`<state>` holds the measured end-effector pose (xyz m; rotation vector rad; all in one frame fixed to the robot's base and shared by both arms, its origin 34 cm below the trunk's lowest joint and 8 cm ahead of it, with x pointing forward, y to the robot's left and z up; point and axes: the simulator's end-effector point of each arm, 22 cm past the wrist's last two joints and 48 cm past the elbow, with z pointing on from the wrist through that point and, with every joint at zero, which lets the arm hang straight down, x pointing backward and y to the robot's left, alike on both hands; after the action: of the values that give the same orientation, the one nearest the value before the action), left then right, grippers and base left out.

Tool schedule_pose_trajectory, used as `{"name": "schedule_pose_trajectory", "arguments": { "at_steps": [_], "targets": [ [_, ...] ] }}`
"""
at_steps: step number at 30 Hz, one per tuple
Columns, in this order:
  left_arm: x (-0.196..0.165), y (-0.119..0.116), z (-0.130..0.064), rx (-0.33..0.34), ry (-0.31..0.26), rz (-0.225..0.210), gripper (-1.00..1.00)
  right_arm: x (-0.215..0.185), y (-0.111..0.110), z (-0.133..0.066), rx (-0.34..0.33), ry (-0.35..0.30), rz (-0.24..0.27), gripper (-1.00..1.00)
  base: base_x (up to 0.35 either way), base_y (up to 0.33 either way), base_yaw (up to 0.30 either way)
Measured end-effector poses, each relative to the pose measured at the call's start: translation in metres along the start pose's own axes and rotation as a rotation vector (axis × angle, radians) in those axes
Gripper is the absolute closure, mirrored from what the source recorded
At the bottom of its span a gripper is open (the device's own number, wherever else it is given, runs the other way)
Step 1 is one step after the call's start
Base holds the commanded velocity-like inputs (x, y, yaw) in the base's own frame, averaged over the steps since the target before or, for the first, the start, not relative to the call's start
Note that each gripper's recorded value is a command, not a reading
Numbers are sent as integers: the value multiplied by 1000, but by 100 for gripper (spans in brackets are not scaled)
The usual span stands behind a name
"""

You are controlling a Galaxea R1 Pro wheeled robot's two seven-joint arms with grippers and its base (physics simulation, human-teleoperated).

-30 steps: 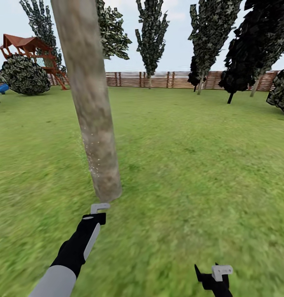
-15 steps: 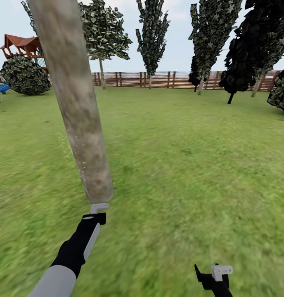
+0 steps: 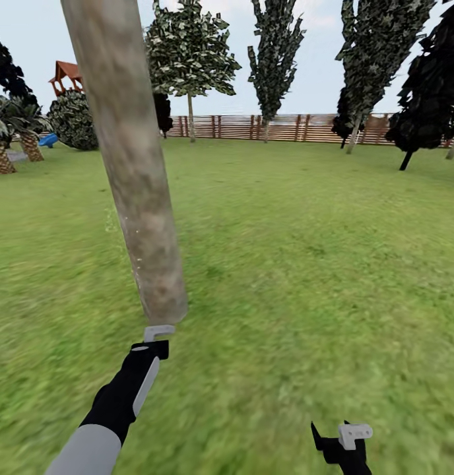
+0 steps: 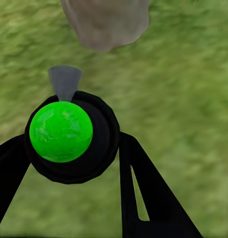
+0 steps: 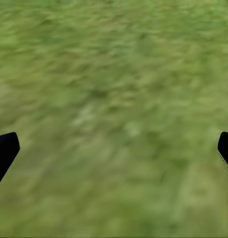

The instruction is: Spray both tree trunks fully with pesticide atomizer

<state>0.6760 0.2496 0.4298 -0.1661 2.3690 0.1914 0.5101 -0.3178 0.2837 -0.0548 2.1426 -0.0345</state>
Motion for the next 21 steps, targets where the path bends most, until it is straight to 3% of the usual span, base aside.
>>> {"name": "schedule_pose_trajectory", "arguments": {
  "at_steps": [21],
  "targets": [
    [0, -1, 0, 2, 0, 0, 100, 0, 0, 0, 0, 0, 0, -100, 165, -253, 278]
  ]
}}
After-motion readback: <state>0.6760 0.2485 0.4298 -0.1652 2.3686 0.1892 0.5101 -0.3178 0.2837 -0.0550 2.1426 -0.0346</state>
